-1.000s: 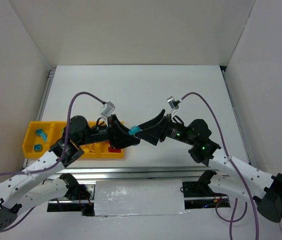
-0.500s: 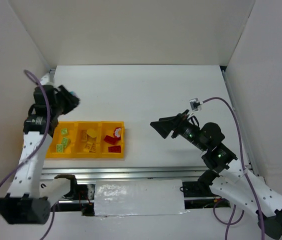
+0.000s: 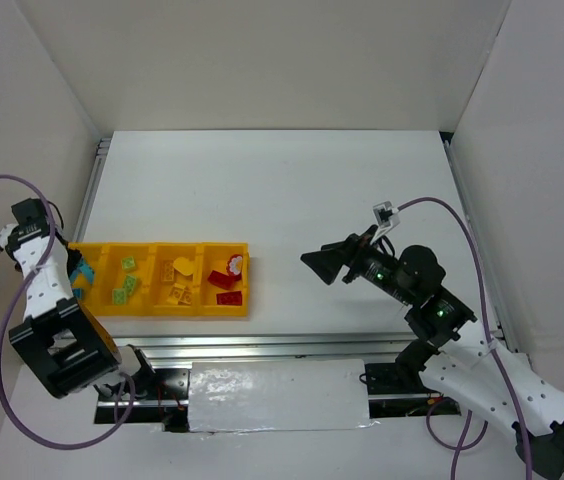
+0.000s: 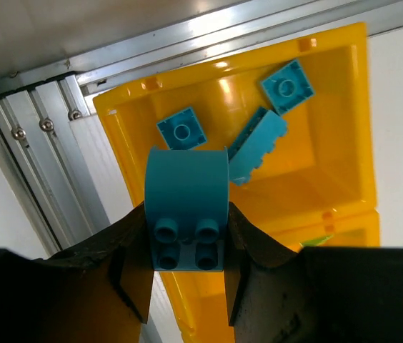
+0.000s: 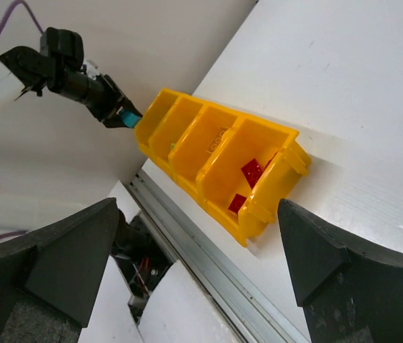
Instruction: Sort the legos into containers by color
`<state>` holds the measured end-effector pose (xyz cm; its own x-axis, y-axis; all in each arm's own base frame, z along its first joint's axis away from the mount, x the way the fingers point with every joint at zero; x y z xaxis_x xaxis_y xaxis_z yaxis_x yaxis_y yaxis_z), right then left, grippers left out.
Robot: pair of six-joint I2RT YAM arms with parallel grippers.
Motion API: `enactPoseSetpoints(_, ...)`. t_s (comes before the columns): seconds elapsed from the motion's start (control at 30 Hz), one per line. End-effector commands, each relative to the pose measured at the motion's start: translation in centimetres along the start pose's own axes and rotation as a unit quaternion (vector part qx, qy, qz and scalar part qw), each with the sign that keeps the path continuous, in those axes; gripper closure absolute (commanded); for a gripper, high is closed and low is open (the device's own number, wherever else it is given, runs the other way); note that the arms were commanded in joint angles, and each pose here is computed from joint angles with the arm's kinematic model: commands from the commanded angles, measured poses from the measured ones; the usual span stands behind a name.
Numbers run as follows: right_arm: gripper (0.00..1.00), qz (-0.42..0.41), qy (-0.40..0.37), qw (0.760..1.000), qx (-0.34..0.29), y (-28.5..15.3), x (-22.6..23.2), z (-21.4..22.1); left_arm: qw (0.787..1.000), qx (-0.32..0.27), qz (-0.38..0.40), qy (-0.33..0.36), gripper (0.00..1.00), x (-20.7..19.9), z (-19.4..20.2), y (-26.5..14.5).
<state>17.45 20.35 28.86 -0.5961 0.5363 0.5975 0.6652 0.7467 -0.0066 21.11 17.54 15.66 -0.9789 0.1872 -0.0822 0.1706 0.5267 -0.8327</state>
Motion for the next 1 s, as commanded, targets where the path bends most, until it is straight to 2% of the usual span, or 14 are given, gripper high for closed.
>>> enactPoseSetpoints(0.0,0.0,-0.012,-0.007,1.0,0.002,0.0,0.1,0.1,1.0,0.004,0.001,-0.009,1.0,-0.4,-0.6,0.6)
enactPoseSetpoints(0.07,0.0,-0.016,-0.004,1.0,0.005,0.0,0.3,0.3,1.0,0.005,0.009,-0.014,1.0,-0.5,-0.7,0.7)
enactPoseSetpoints(0.17,0.0,-0.02,-0.003,1.0,0.016,0.2,0.4,0.5,0.999,0.013,0.031,-0.012,0.86,-0.8,-0.6,0.7)
enactPoseSetpoints(0.27,0.0,-0.024,-0.003,1.0,0.018,0.2,0.5,0.6,0.999,0.019,0.046,-0.009,0.51,-1.3,-0.5,0.8)
enactPoseSetpoints(0.3,0.0,-0.025,-0.003,1.0,0.018,0.2,0.5,0.5,0.998,0.022,0.05,-0.009,0.34,-1.5,-0.5,0.8)
enactPoseSetpoints(0.33,0.0,-0.026,-0.004,0.999,0.02,0.2,0.6,0.6,0.998,0.023,0.05,-0.009,0.26,-1.5,-0.5,0.8)
enactPoseSetpoints(0.4,0.0,-0.029,-0.006,0.999,0.025,0.2,0.6,0.7,0.998,0.027,0.058,-0.011,0.01,-1.7,-0.5,0.8)
enactPoseSetpoints(0.6,0.0,-0.019,-0.014,0.999,0.032,-0.3,0.6,0.6,0.992,0.02,0.122,0.013,0.01,-3.2,-0.6,-1.0)
enactPoseSetpoints(0.67,0.0,-0.012,-0.021,0.999,0.029,-0.6,1.0,-0.3,0.985,-0.01,0.164,0.049,0.01,-4.5,-0.9,-3.5)
enactPoseSetpoints(0.7,0.0,0.009,-0.021,0.999,0.033,-1.0,1.1,-0.9,0.978,-0.029,0.181,0.097,0.0,-6.0,0.3,-5.3)
enactPoseSetpoints(0.77,0.0,0.054,-0.022,0.996,0.06,-1.8,0.2,-0.7,0.952,-0.057,0.251,0.168,0.01,-8.6,2.4,-10.0)
enactPoseSetpoints(0.83,0.0,0.104,-0.032,0.993,0.037,-2.6,0.2,-3.1,0.933,-0.072,0.283,0.213,0.0,-9.2,3.6,-13.1)
enactPoseSetpoints(0.9,0.0,0.17,-0.043,0.983,0.057,-4.2,-0.9,-3.2,0.903,-0.076,0.334,0.26,0.0,-8.9,5.8,-16.6)
enactPoseSetpoints(0.97,0.0,0.231,-0.056,0.971,0.018,-5.9,-1.1,-6.1,0.872,-0.084,0.388,0.287,0.01,-7.7,7.3,-19.9)
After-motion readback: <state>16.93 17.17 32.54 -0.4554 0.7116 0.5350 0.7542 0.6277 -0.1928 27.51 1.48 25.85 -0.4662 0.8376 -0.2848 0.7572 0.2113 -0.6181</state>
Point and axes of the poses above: each gripper's point midway between its finger pads, its own y axis out along the fingers, its own x axis along the line the jaws close on, z = x × y, the point moved 3 cm from there along -y, back along the fingers, and after that the axes turned 3 degrees about -y, right-handed, at the moved point
